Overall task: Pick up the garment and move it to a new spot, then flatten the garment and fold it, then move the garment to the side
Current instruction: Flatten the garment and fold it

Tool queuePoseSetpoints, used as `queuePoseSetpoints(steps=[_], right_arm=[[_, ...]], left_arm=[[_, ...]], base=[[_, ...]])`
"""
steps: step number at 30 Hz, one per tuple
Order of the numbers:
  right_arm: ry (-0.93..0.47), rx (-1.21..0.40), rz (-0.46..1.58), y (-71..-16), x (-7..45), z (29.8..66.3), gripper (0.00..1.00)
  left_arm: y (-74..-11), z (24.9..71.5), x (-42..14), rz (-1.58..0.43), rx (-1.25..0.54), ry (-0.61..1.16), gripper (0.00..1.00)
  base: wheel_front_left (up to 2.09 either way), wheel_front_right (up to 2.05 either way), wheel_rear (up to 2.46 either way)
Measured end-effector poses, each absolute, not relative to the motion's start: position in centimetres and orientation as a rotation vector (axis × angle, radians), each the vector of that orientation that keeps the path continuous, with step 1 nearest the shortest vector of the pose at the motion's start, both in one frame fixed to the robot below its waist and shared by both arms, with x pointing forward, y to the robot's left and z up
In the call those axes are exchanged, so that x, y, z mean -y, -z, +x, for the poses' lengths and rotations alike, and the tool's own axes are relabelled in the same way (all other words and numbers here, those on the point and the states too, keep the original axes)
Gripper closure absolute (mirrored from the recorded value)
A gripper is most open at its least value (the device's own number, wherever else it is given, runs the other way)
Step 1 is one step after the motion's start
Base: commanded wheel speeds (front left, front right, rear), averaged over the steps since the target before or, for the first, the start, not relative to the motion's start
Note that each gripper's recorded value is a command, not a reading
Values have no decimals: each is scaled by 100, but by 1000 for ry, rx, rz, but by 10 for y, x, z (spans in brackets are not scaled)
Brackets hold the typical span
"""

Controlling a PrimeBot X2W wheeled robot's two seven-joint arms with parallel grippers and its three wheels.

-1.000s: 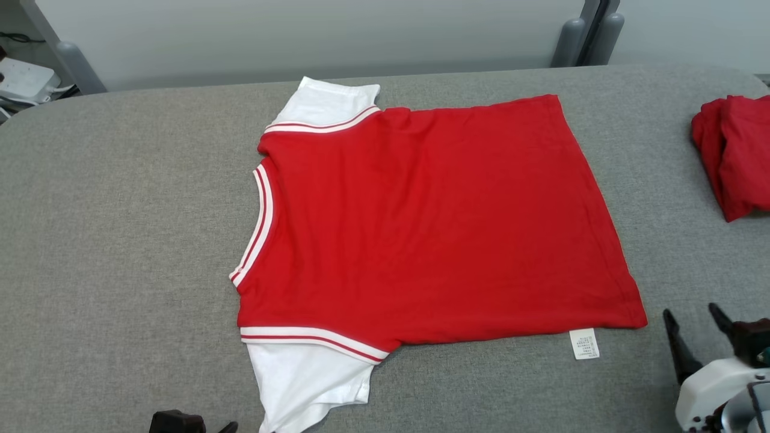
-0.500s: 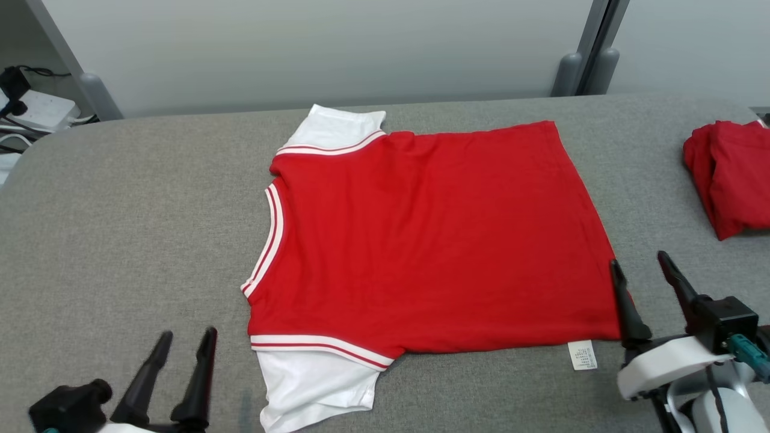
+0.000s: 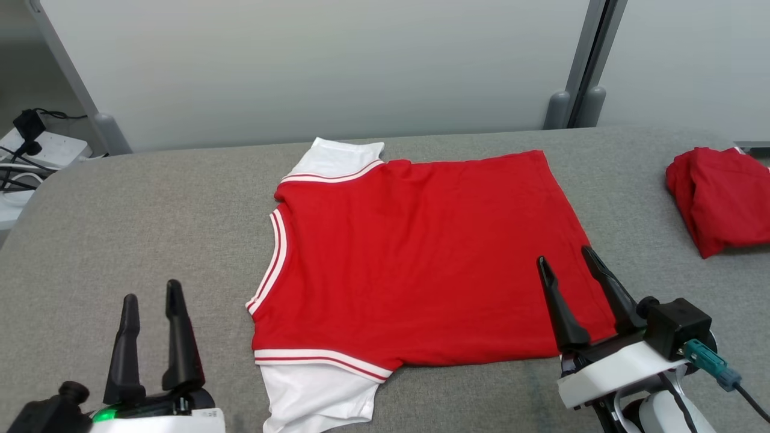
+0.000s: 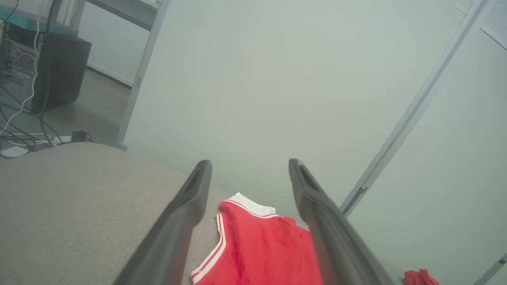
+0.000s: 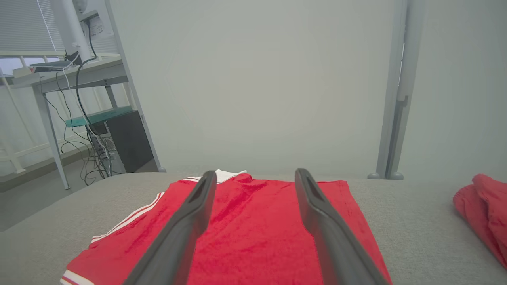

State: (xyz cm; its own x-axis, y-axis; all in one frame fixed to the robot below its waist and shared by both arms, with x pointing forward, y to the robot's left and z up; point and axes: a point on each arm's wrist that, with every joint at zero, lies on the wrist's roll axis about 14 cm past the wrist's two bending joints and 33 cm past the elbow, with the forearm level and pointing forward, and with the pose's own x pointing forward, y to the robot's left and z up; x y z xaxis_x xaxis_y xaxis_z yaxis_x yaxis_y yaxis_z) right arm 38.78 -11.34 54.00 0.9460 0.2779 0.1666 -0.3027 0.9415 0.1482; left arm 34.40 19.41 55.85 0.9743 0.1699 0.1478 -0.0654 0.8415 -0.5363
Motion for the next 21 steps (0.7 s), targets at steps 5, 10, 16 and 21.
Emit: queuePoseSetpoints(steps=[5,10,16,21], right_arm=[[-326,175,210,-551,104,377,0],[-339,252,223,-574,102,364,0],[-291,210,218,-556,118,348,0],[-241,163,205,-539,133,343,0]], left_arm=[[-575,340,-186,-440,275,-67,0],[-590,334,-185,-300,338,-40,0],[-567,324,-168,-126,269,25,0],[-544,317,-171,-130,196,14,0]], base=[[0,0,0],[0,0,0],[0,0,0],[0,0,0]])
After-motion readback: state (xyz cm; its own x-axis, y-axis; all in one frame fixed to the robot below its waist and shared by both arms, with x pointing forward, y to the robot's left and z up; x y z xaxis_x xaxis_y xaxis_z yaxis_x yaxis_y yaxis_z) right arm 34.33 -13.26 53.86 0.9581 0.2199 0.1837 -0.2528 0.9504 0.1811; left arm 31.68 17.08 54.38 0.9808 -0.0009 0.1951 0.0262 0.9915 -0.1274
